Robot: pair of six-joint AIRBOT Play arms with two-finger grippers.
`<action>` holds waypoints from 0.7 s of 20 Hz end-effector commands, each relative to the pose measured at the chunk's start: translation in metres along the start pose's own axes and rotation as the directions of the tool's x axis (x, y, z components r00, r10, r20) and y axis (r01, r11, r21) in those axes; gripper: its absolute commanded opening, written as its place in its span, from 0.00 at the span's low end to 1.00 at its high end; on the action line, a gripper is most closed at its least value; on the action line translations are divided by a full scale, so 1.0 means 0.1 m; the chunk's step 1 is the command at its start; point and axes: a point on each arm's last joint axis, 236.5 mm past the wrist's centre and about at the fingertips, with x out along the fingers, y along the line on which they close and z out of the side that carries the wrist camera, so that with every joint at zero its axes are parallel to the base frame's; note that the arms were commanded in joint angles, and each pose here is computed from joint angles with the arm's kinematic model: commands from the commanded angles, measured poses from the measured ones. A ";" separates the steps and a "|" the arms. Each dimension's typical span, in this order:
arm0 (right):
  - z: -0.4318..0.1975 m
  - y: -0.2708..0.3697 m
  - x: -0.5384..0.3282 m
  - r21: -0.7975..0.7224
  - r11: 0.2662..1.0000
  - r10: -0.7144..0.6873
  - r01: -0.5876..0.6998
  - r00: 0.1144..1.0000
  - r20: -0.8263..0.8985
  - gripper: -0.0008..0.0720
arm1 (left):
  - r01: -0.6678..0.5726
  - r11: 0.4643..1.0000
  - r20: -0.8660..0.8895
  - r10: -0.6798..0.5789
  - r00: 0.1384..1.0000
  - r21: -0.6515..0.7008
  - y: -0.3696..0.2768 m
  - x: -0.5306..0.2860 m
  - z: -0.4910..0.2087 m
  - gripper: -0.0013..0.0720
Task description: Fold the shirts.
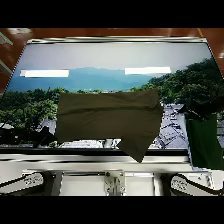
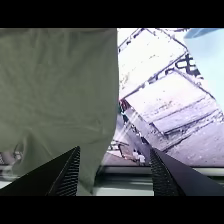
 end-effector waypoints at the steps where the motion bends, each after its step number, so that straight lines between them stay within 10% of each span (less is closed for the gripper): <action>1: -0.27 -0.07 0.20 0.021 1.000 0.003 -0.001 0.995 -0.095 0.81 | 0.012 0.999 -0.004 -0.012 1.000 -0.030 -0.04 0.00 -0.01 0.08; 6: -0.94 0.23 0.93 0.162 0.961 0.255 -0.224 0.944 -0.211 0.81 | 0.020 0.999 -0.023 -0.021 1.000 -0.026 -0.06 0.00 -0.06 0.07; 14: -1.17 0.19 1.43 0.264 0.935 0.282 -0.238 0.949 -0.144 0.78 | 0.025 1.000 -0.035 -0.026 0.999 -0.018 -0.07 0.00 -0.09 0.07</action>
